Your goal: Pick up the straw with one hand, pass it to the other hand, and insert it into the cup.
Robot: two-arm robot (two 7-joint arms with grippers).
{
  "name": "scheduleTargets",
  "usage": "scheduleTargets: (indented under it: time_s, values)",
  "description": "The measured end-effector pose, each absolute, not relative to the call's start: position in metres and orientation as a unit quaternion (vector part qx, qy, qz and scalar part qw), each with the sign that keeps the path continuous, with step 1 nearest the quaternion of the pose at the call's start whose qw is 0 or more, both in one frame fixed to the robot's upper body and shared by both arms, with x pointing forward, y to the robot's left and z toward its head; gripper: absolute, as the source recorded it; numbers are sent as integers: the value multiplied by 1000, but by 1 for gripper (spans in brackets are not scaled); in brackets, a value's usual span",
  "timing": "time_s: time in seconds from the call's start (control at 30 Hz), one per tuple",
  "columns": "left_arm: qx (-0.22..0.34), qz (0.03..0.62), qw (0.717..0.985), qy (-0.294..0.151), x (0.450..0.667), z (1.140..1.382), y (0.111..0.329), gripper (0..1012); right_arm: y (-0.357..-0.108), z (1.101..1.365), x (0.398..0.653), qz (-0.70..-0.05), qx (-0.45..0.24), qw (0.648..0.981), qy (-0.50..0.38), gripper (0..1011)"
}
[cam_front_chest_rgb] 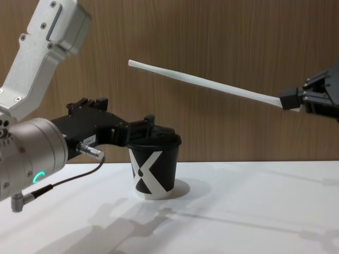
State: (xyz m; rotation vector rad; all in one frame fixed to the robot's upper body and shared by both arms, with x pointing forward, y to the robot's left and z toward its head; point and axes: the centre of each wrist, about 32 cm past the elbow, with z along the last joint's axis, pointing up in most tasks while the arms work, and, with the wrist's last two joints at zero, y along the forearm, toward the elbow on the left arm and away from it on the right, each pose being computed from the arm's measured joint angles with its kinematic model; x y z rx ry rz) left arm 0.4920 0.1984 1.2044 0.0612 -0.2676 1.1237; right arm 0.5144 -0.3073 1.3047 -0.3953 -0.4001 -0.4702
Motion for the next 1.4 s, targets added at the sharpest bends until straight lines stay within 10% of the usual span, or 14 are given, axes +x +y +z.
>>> scheduleTargets:
  time_s: [0.8, 1.4]
  values:
    - [22, 524, 843, -116, 492, 1206, 201, 1003, -308, 1307, 515, -222, -193, 935, -200, 0]
    - [-25, 462, 886, 6, 491, 1214, 223, 1003, -308, 1308, 516, -221, -193, 935, -201, 0]
